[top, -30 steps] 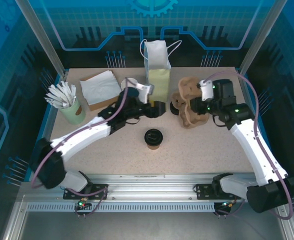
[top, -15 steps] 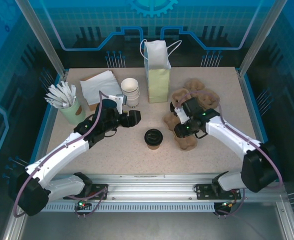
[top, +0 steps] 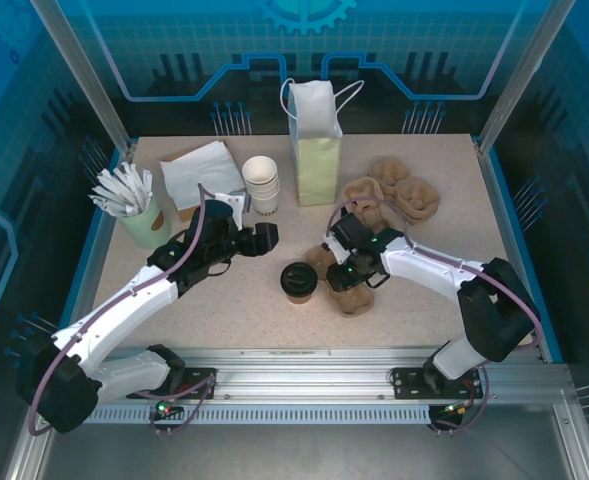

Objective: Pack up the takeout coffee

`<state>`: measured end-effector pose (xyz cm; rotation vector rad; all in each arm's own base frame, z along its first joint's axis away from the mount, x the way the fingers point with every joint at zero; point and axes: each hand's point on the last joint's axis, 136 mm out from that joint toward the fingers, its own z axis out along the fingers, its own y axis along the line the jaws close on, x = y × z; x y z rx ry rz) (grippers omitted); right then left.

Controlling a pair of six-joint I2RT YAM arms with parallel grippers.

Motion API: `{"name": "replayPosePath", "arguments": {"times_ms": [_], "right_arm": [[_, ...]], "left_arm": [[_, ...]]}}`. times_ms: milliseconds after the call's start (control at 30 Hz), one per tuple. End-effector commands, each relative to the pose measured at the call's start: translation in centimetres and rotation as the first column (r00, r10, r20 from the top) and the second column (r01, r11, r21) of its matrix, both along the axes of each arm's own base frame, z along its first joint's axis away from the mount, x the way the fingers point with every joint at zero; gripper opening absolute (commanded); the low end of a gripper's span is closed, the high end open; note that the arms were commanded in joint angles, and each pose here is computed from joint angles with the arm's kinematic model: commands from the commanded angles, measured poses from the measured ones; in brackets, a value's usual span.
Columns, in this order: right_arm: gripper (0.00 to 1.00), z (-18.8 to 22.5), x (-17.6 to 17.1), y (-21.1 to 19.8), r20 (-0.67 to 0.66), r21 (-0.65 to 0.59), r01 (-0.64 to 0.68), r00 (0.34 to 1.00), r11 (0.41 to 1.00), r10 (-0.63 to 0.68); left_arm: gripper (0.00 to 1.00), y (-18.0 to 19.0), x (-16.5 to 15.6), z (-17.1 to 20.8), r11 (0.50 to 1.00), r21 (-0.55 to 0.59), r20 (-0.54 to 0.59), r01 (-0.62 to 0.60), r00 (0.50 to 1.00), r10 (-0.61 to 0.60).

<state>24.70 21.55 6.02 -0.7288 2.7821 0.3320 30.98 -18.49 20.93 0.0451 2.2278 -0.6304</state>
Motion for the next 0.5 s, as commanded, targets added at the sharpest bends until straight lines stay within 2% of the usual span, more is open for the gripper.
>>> {"name": "replayPosePath", "arguments": {"times_ms": [0, 200, 467], "right_arm": [[0.3, 0.6, 0.2, 2.3, 0.026, 0.033, 0.005, 1.0, 0.999, -0.006], [0.3, 1.1, -0.3, 5.8, 0.043, 0.051, -0.049, 0.998, 0.998, 0.047], [0.33, -0.1, 0.5, 2.0, 0.074, -0.125, -0.029, 0.997, 0.992, 0.039]], "left_arm": [[0.78, 1.0, -0.1, -0.3, 0.999, 0.03, 0.017, -0.015, 1.0, 0.014], [0.78, 1.6, 0.0, -0.2, 0.999, 0.031, 0.027, -0.033, 0.999, 0.032], [0.78, 1.5, 0.0, 0.2, 0.999, 0.012, 0.037, -0.03, 0.999, 0.03]]}}
